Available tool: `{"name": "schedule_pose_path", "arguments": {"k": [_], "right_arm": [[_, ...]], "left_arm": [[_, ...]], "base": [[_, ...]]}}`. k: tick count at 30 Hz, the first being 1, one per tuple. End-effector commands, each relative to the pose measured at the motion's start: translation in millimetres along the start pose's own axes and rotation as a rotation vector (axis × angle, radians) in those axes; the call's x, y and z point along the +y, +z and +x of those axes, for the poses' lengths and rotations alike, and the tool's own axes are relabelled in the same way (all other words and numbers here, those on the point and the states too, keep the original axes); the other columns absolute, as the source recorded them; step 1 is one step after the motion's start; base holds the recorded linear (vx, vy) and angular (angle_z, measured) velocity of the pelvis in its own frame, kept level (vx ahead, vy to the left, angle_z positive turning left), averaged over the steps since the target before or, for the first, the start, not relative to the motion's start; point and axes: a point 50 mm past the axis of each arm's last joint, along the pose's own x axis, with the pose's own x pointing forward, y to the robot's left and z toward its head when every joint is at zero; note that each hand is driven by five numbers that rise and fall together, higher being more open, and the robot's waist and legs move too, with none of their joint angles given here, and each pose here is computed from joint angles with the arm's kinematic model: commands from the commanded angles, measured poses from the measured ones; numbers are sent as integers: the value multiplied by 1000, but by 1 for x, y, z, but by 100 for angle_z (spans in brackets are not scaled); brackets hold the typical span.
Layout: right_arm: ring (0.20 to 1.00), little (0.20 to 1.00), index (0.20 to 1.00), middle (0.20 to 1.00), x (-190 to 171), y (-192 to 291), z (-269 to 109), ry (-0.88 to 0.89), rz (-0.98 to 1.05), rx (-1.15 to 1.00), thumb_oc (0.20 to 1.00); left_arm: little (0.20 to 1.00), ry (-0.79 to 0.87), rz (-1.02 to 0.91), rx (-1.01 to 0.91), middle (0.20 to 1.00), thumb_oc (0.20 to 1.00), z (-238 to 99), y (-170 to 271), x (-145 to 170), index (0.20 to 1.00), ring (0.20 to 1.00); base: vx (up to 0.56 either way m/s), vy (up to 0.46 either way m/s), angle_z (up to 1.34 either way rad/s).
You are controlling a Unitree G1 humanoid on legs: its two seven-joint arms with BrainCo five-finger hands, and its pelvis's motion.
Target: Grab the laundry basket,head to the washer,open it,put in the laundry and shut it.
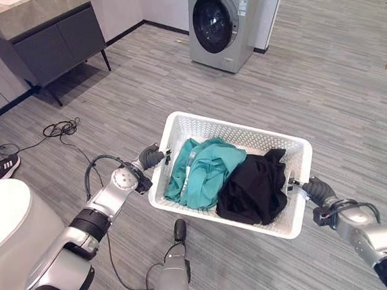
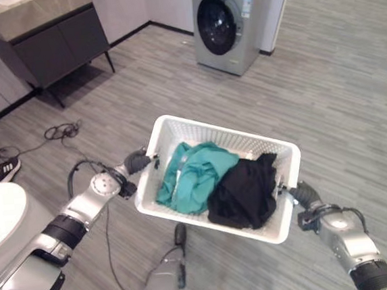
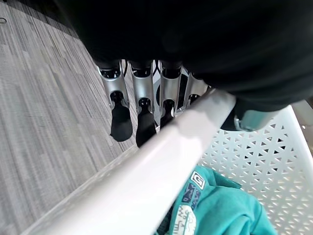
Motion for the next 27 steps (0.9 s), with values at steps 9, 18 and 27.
{"name": "schedule_pose_path", "arguments": {"k": [9,18,27], "right_arm": [[200,200,200,200,23,80,16,107,19,-347,200],[200,200,200,200,23,81,16,114,-9,-336,200],[200,200,200,200,20,82,11,123,5,-351,200]], "left_arm": [[200,176,27,-170,200,200,-5,42,50,200,200],[200,192,-26,-180,200,200,-2,39,43,200,200],[200,156,-36,-202,200,200,9,48,27,200,200]], "base": [[437,241,-18],[411,-36,-4],[501,-163,35]]}}
